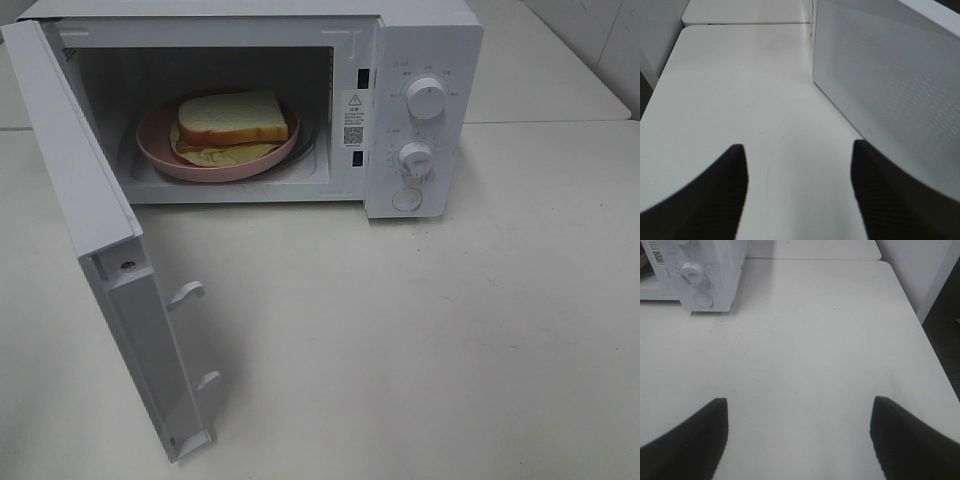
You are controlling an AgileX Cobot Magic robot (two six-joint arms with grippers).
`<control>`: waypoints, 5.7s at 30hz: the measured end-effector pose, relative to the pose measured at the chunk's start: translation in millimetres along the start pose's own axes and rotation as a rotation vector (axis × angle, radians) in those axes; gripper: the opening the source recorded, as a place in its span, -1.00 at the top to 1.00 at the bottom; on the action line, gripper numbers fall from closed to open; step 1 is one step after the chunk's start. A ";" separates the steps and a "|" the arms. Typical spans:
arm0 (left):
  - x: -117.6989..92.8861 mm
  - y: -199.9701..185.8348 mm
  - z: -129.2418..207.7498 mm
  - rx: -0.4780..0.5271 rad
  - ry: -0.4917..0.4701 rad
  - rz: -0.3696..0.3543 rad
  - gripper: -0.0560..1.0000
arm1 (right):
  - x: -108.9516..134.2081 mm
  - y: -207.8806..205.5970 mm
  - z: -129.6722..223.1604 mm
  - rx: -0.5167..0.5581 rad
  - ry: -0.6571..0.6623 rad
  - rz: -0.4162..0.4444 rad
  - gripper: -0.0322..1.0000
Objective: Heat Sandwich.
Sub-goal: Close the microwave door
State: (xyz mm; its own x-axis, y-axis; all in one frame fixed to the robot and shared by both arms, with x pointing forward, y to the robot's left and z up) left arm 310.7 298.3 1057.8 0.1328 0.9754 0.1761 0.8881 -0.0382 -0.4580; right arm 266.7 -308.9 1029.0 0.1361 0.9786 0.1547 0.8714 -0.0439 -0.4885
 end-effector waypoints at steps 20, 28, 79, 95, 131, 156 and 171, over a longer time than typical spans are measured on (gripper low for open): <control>-1.6 98.8 8.1 -0.043 0.000 -0.009 0.89 | 0.0 0.0 0.0 0.000 0.000 0.000 -0.53; -2.1 120.2 10.3 -0.162 0.000 -0.033 0.89 | 0.0 0.0 -0.1 -0.001 0.000 0.000 -0.53; -69.8 232.5 3.3 -0.272 0.113 0.259 0.89 | 0.0 0.0 -0.1 -0.001 0.000 0.000 -0.53; -109.1 244.3 -9.2 -0.295 0.086 0.244 0.89 | 0.1 0.0 -0.3 -0.002 0.000 -0.001 -0.53; -222.7 312.7 -76.9 -0.380 0.036 0.314 0.89 | 0.1 0.0 -0.4 -0.003 0.000 -0.001 -0.53; -248.7 334.7 -84.3 -0.353 0.101 0.354 0.89 | 0.1 0.0 -0.4 -0.003 0.000 -0.001 -0.53; -248.5 334.2 -83.9 -0.352 0.103 0.355 0.89 | 0.1 0.0 -0.4 -0.003 0.000 -0.001 -0.53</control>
State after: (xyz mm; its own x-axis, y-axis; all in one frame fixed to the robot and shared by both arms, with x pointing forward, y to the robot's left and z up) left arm 611.4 25.0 934.1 0.4800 0.8633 0.1559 0.8725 -0.4513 -0.1874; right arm 266.9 -308.9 1029.3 0.1354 0.9786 0.1551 0.8729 -0.0437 -0.4859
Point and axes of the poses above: a point on each arm's last joint axis where the gripper is mounted, y pointing out along that axis toward the gripper, x along the wrist's bending axis when the last joint is at zero, z = x × y, the point moved 4 cm from there along y, pointing out along that axis toward the gripper, and after that the axes turned 12 degrees about y, right-handed, at the moved point
